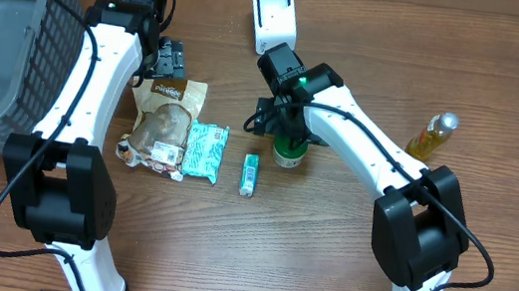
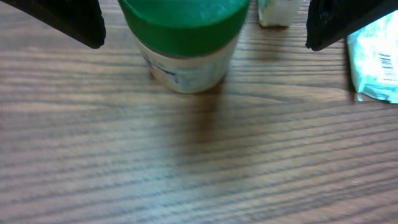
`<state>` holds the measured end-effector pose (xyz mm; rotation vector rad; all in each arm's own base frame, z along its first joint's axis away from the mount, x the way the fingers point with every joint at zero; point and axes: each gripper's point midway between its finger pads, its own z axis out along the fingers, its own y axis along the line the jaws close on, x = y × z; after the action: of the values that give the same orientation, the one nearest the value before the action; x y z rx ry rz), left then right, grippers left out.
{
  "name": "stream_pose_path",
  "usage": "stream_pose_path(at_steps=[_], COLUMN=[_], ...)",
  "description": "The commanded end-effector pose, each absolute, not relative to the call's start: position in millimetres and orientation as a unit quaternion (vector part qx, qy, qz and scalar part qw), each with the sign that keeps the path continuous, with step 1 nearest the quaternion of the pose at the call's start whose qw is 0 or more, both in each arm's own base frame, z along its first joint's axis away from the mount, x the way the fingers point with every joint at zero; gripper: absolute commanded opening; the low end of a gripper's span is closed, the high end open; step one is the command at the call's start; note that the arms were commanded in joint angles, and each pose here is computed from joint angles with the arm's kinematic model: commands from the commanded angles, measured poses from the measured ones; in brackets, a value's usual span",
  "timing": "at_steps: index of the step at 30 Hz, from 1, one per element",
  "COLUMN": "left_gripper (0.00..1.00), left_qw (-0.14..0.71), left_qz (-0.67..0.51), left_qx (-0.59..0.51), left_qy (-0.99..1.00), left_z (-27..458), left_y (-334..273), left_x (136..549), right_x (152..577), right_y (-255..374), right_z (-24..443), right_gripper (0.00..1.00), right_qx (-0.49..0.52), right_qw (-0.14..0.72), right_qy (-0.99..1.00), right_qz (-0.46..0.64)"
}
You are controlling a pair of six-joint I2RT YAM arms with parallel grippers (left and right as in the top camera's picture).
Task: Scan the item barcode
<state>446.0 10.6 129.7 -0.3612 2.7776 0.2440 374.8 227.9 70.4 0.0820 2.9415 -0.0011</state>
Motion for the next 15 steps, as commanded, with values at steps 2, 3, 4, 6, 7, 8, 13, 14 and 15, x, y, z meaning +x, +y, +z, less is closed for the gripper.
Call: stream_pose_path(at_steps=[2, 3, 4, 6, 7, 8, 13, 14, 15], left_gripper=[1.0, 1.0, 1.0, 1.0, 0.99, 1.0, 1.0, 0.99, 0.99], left_qw=[0.174, 0.174, 0.174, 0.174, 0.174, 0.174, 0.174, 0.174, 0.174], left_qz=[0.09, 0.09, 0.09, 0.09, 0.09, 0.09, 0.09, 0.09, 0.09], left_qx=[-0.127, -0.127, -0.127, -0.127, -0.127, -0.127, -0.127, -0.127, -0.127], left_qy=[0.972, 0.972, 0.972, 0.972, 0.972, 0.972, 0.972, 0.972, 0.972], left_z=[136.0, 136.0, 136.0, 136.0, 136.0, 136.0, 136.0, 136.0, 136.0], left_y=[11.0, 11.0, 11.0, 11.0, 11.0, 11.0, 11.0, 11.0, 11.0], left_x=[448.9, 448.9, 448.9, 448.9, 448.9, 448.9, 448.9, 449.0, 448.9], right_x=[371.1, 370.5, 370.3, 370.1, 369.8, 369.3, 366.2, 365.8, 365.8], right_y=[222.7, 222.4, 222.4, 222.4, 223.0, 223.6, 224.3, 224.1, 224.0], right_z=[75.5, 75.4, 75.4, 75.1, 74.7, 74.3, 66.7, 64.5, 63.4], right_gripper=[1.0, 1.0, 1.0, 1.0, 1.0, 1.0, 1.0, 1.0, 1.0], right_qx=[0.055, 0.056, 0.056, 0.059, 0.059, 0.059, 0.058, 0.058, 0.058], right_qw=[0.097, 0.096, 0.095, 0.095, 0.093, 0.092, 0.078, 0.076, 0.075], right_qy=[0.994, 0.994, 0.994, 0.994, 0.994, 0.994, 0.995, 0.995, 0.995], right_qz=[-0.011, -0.011, -0.011, -0.011, -0.009, -0.008, -0.009, -0.011, -0.012])
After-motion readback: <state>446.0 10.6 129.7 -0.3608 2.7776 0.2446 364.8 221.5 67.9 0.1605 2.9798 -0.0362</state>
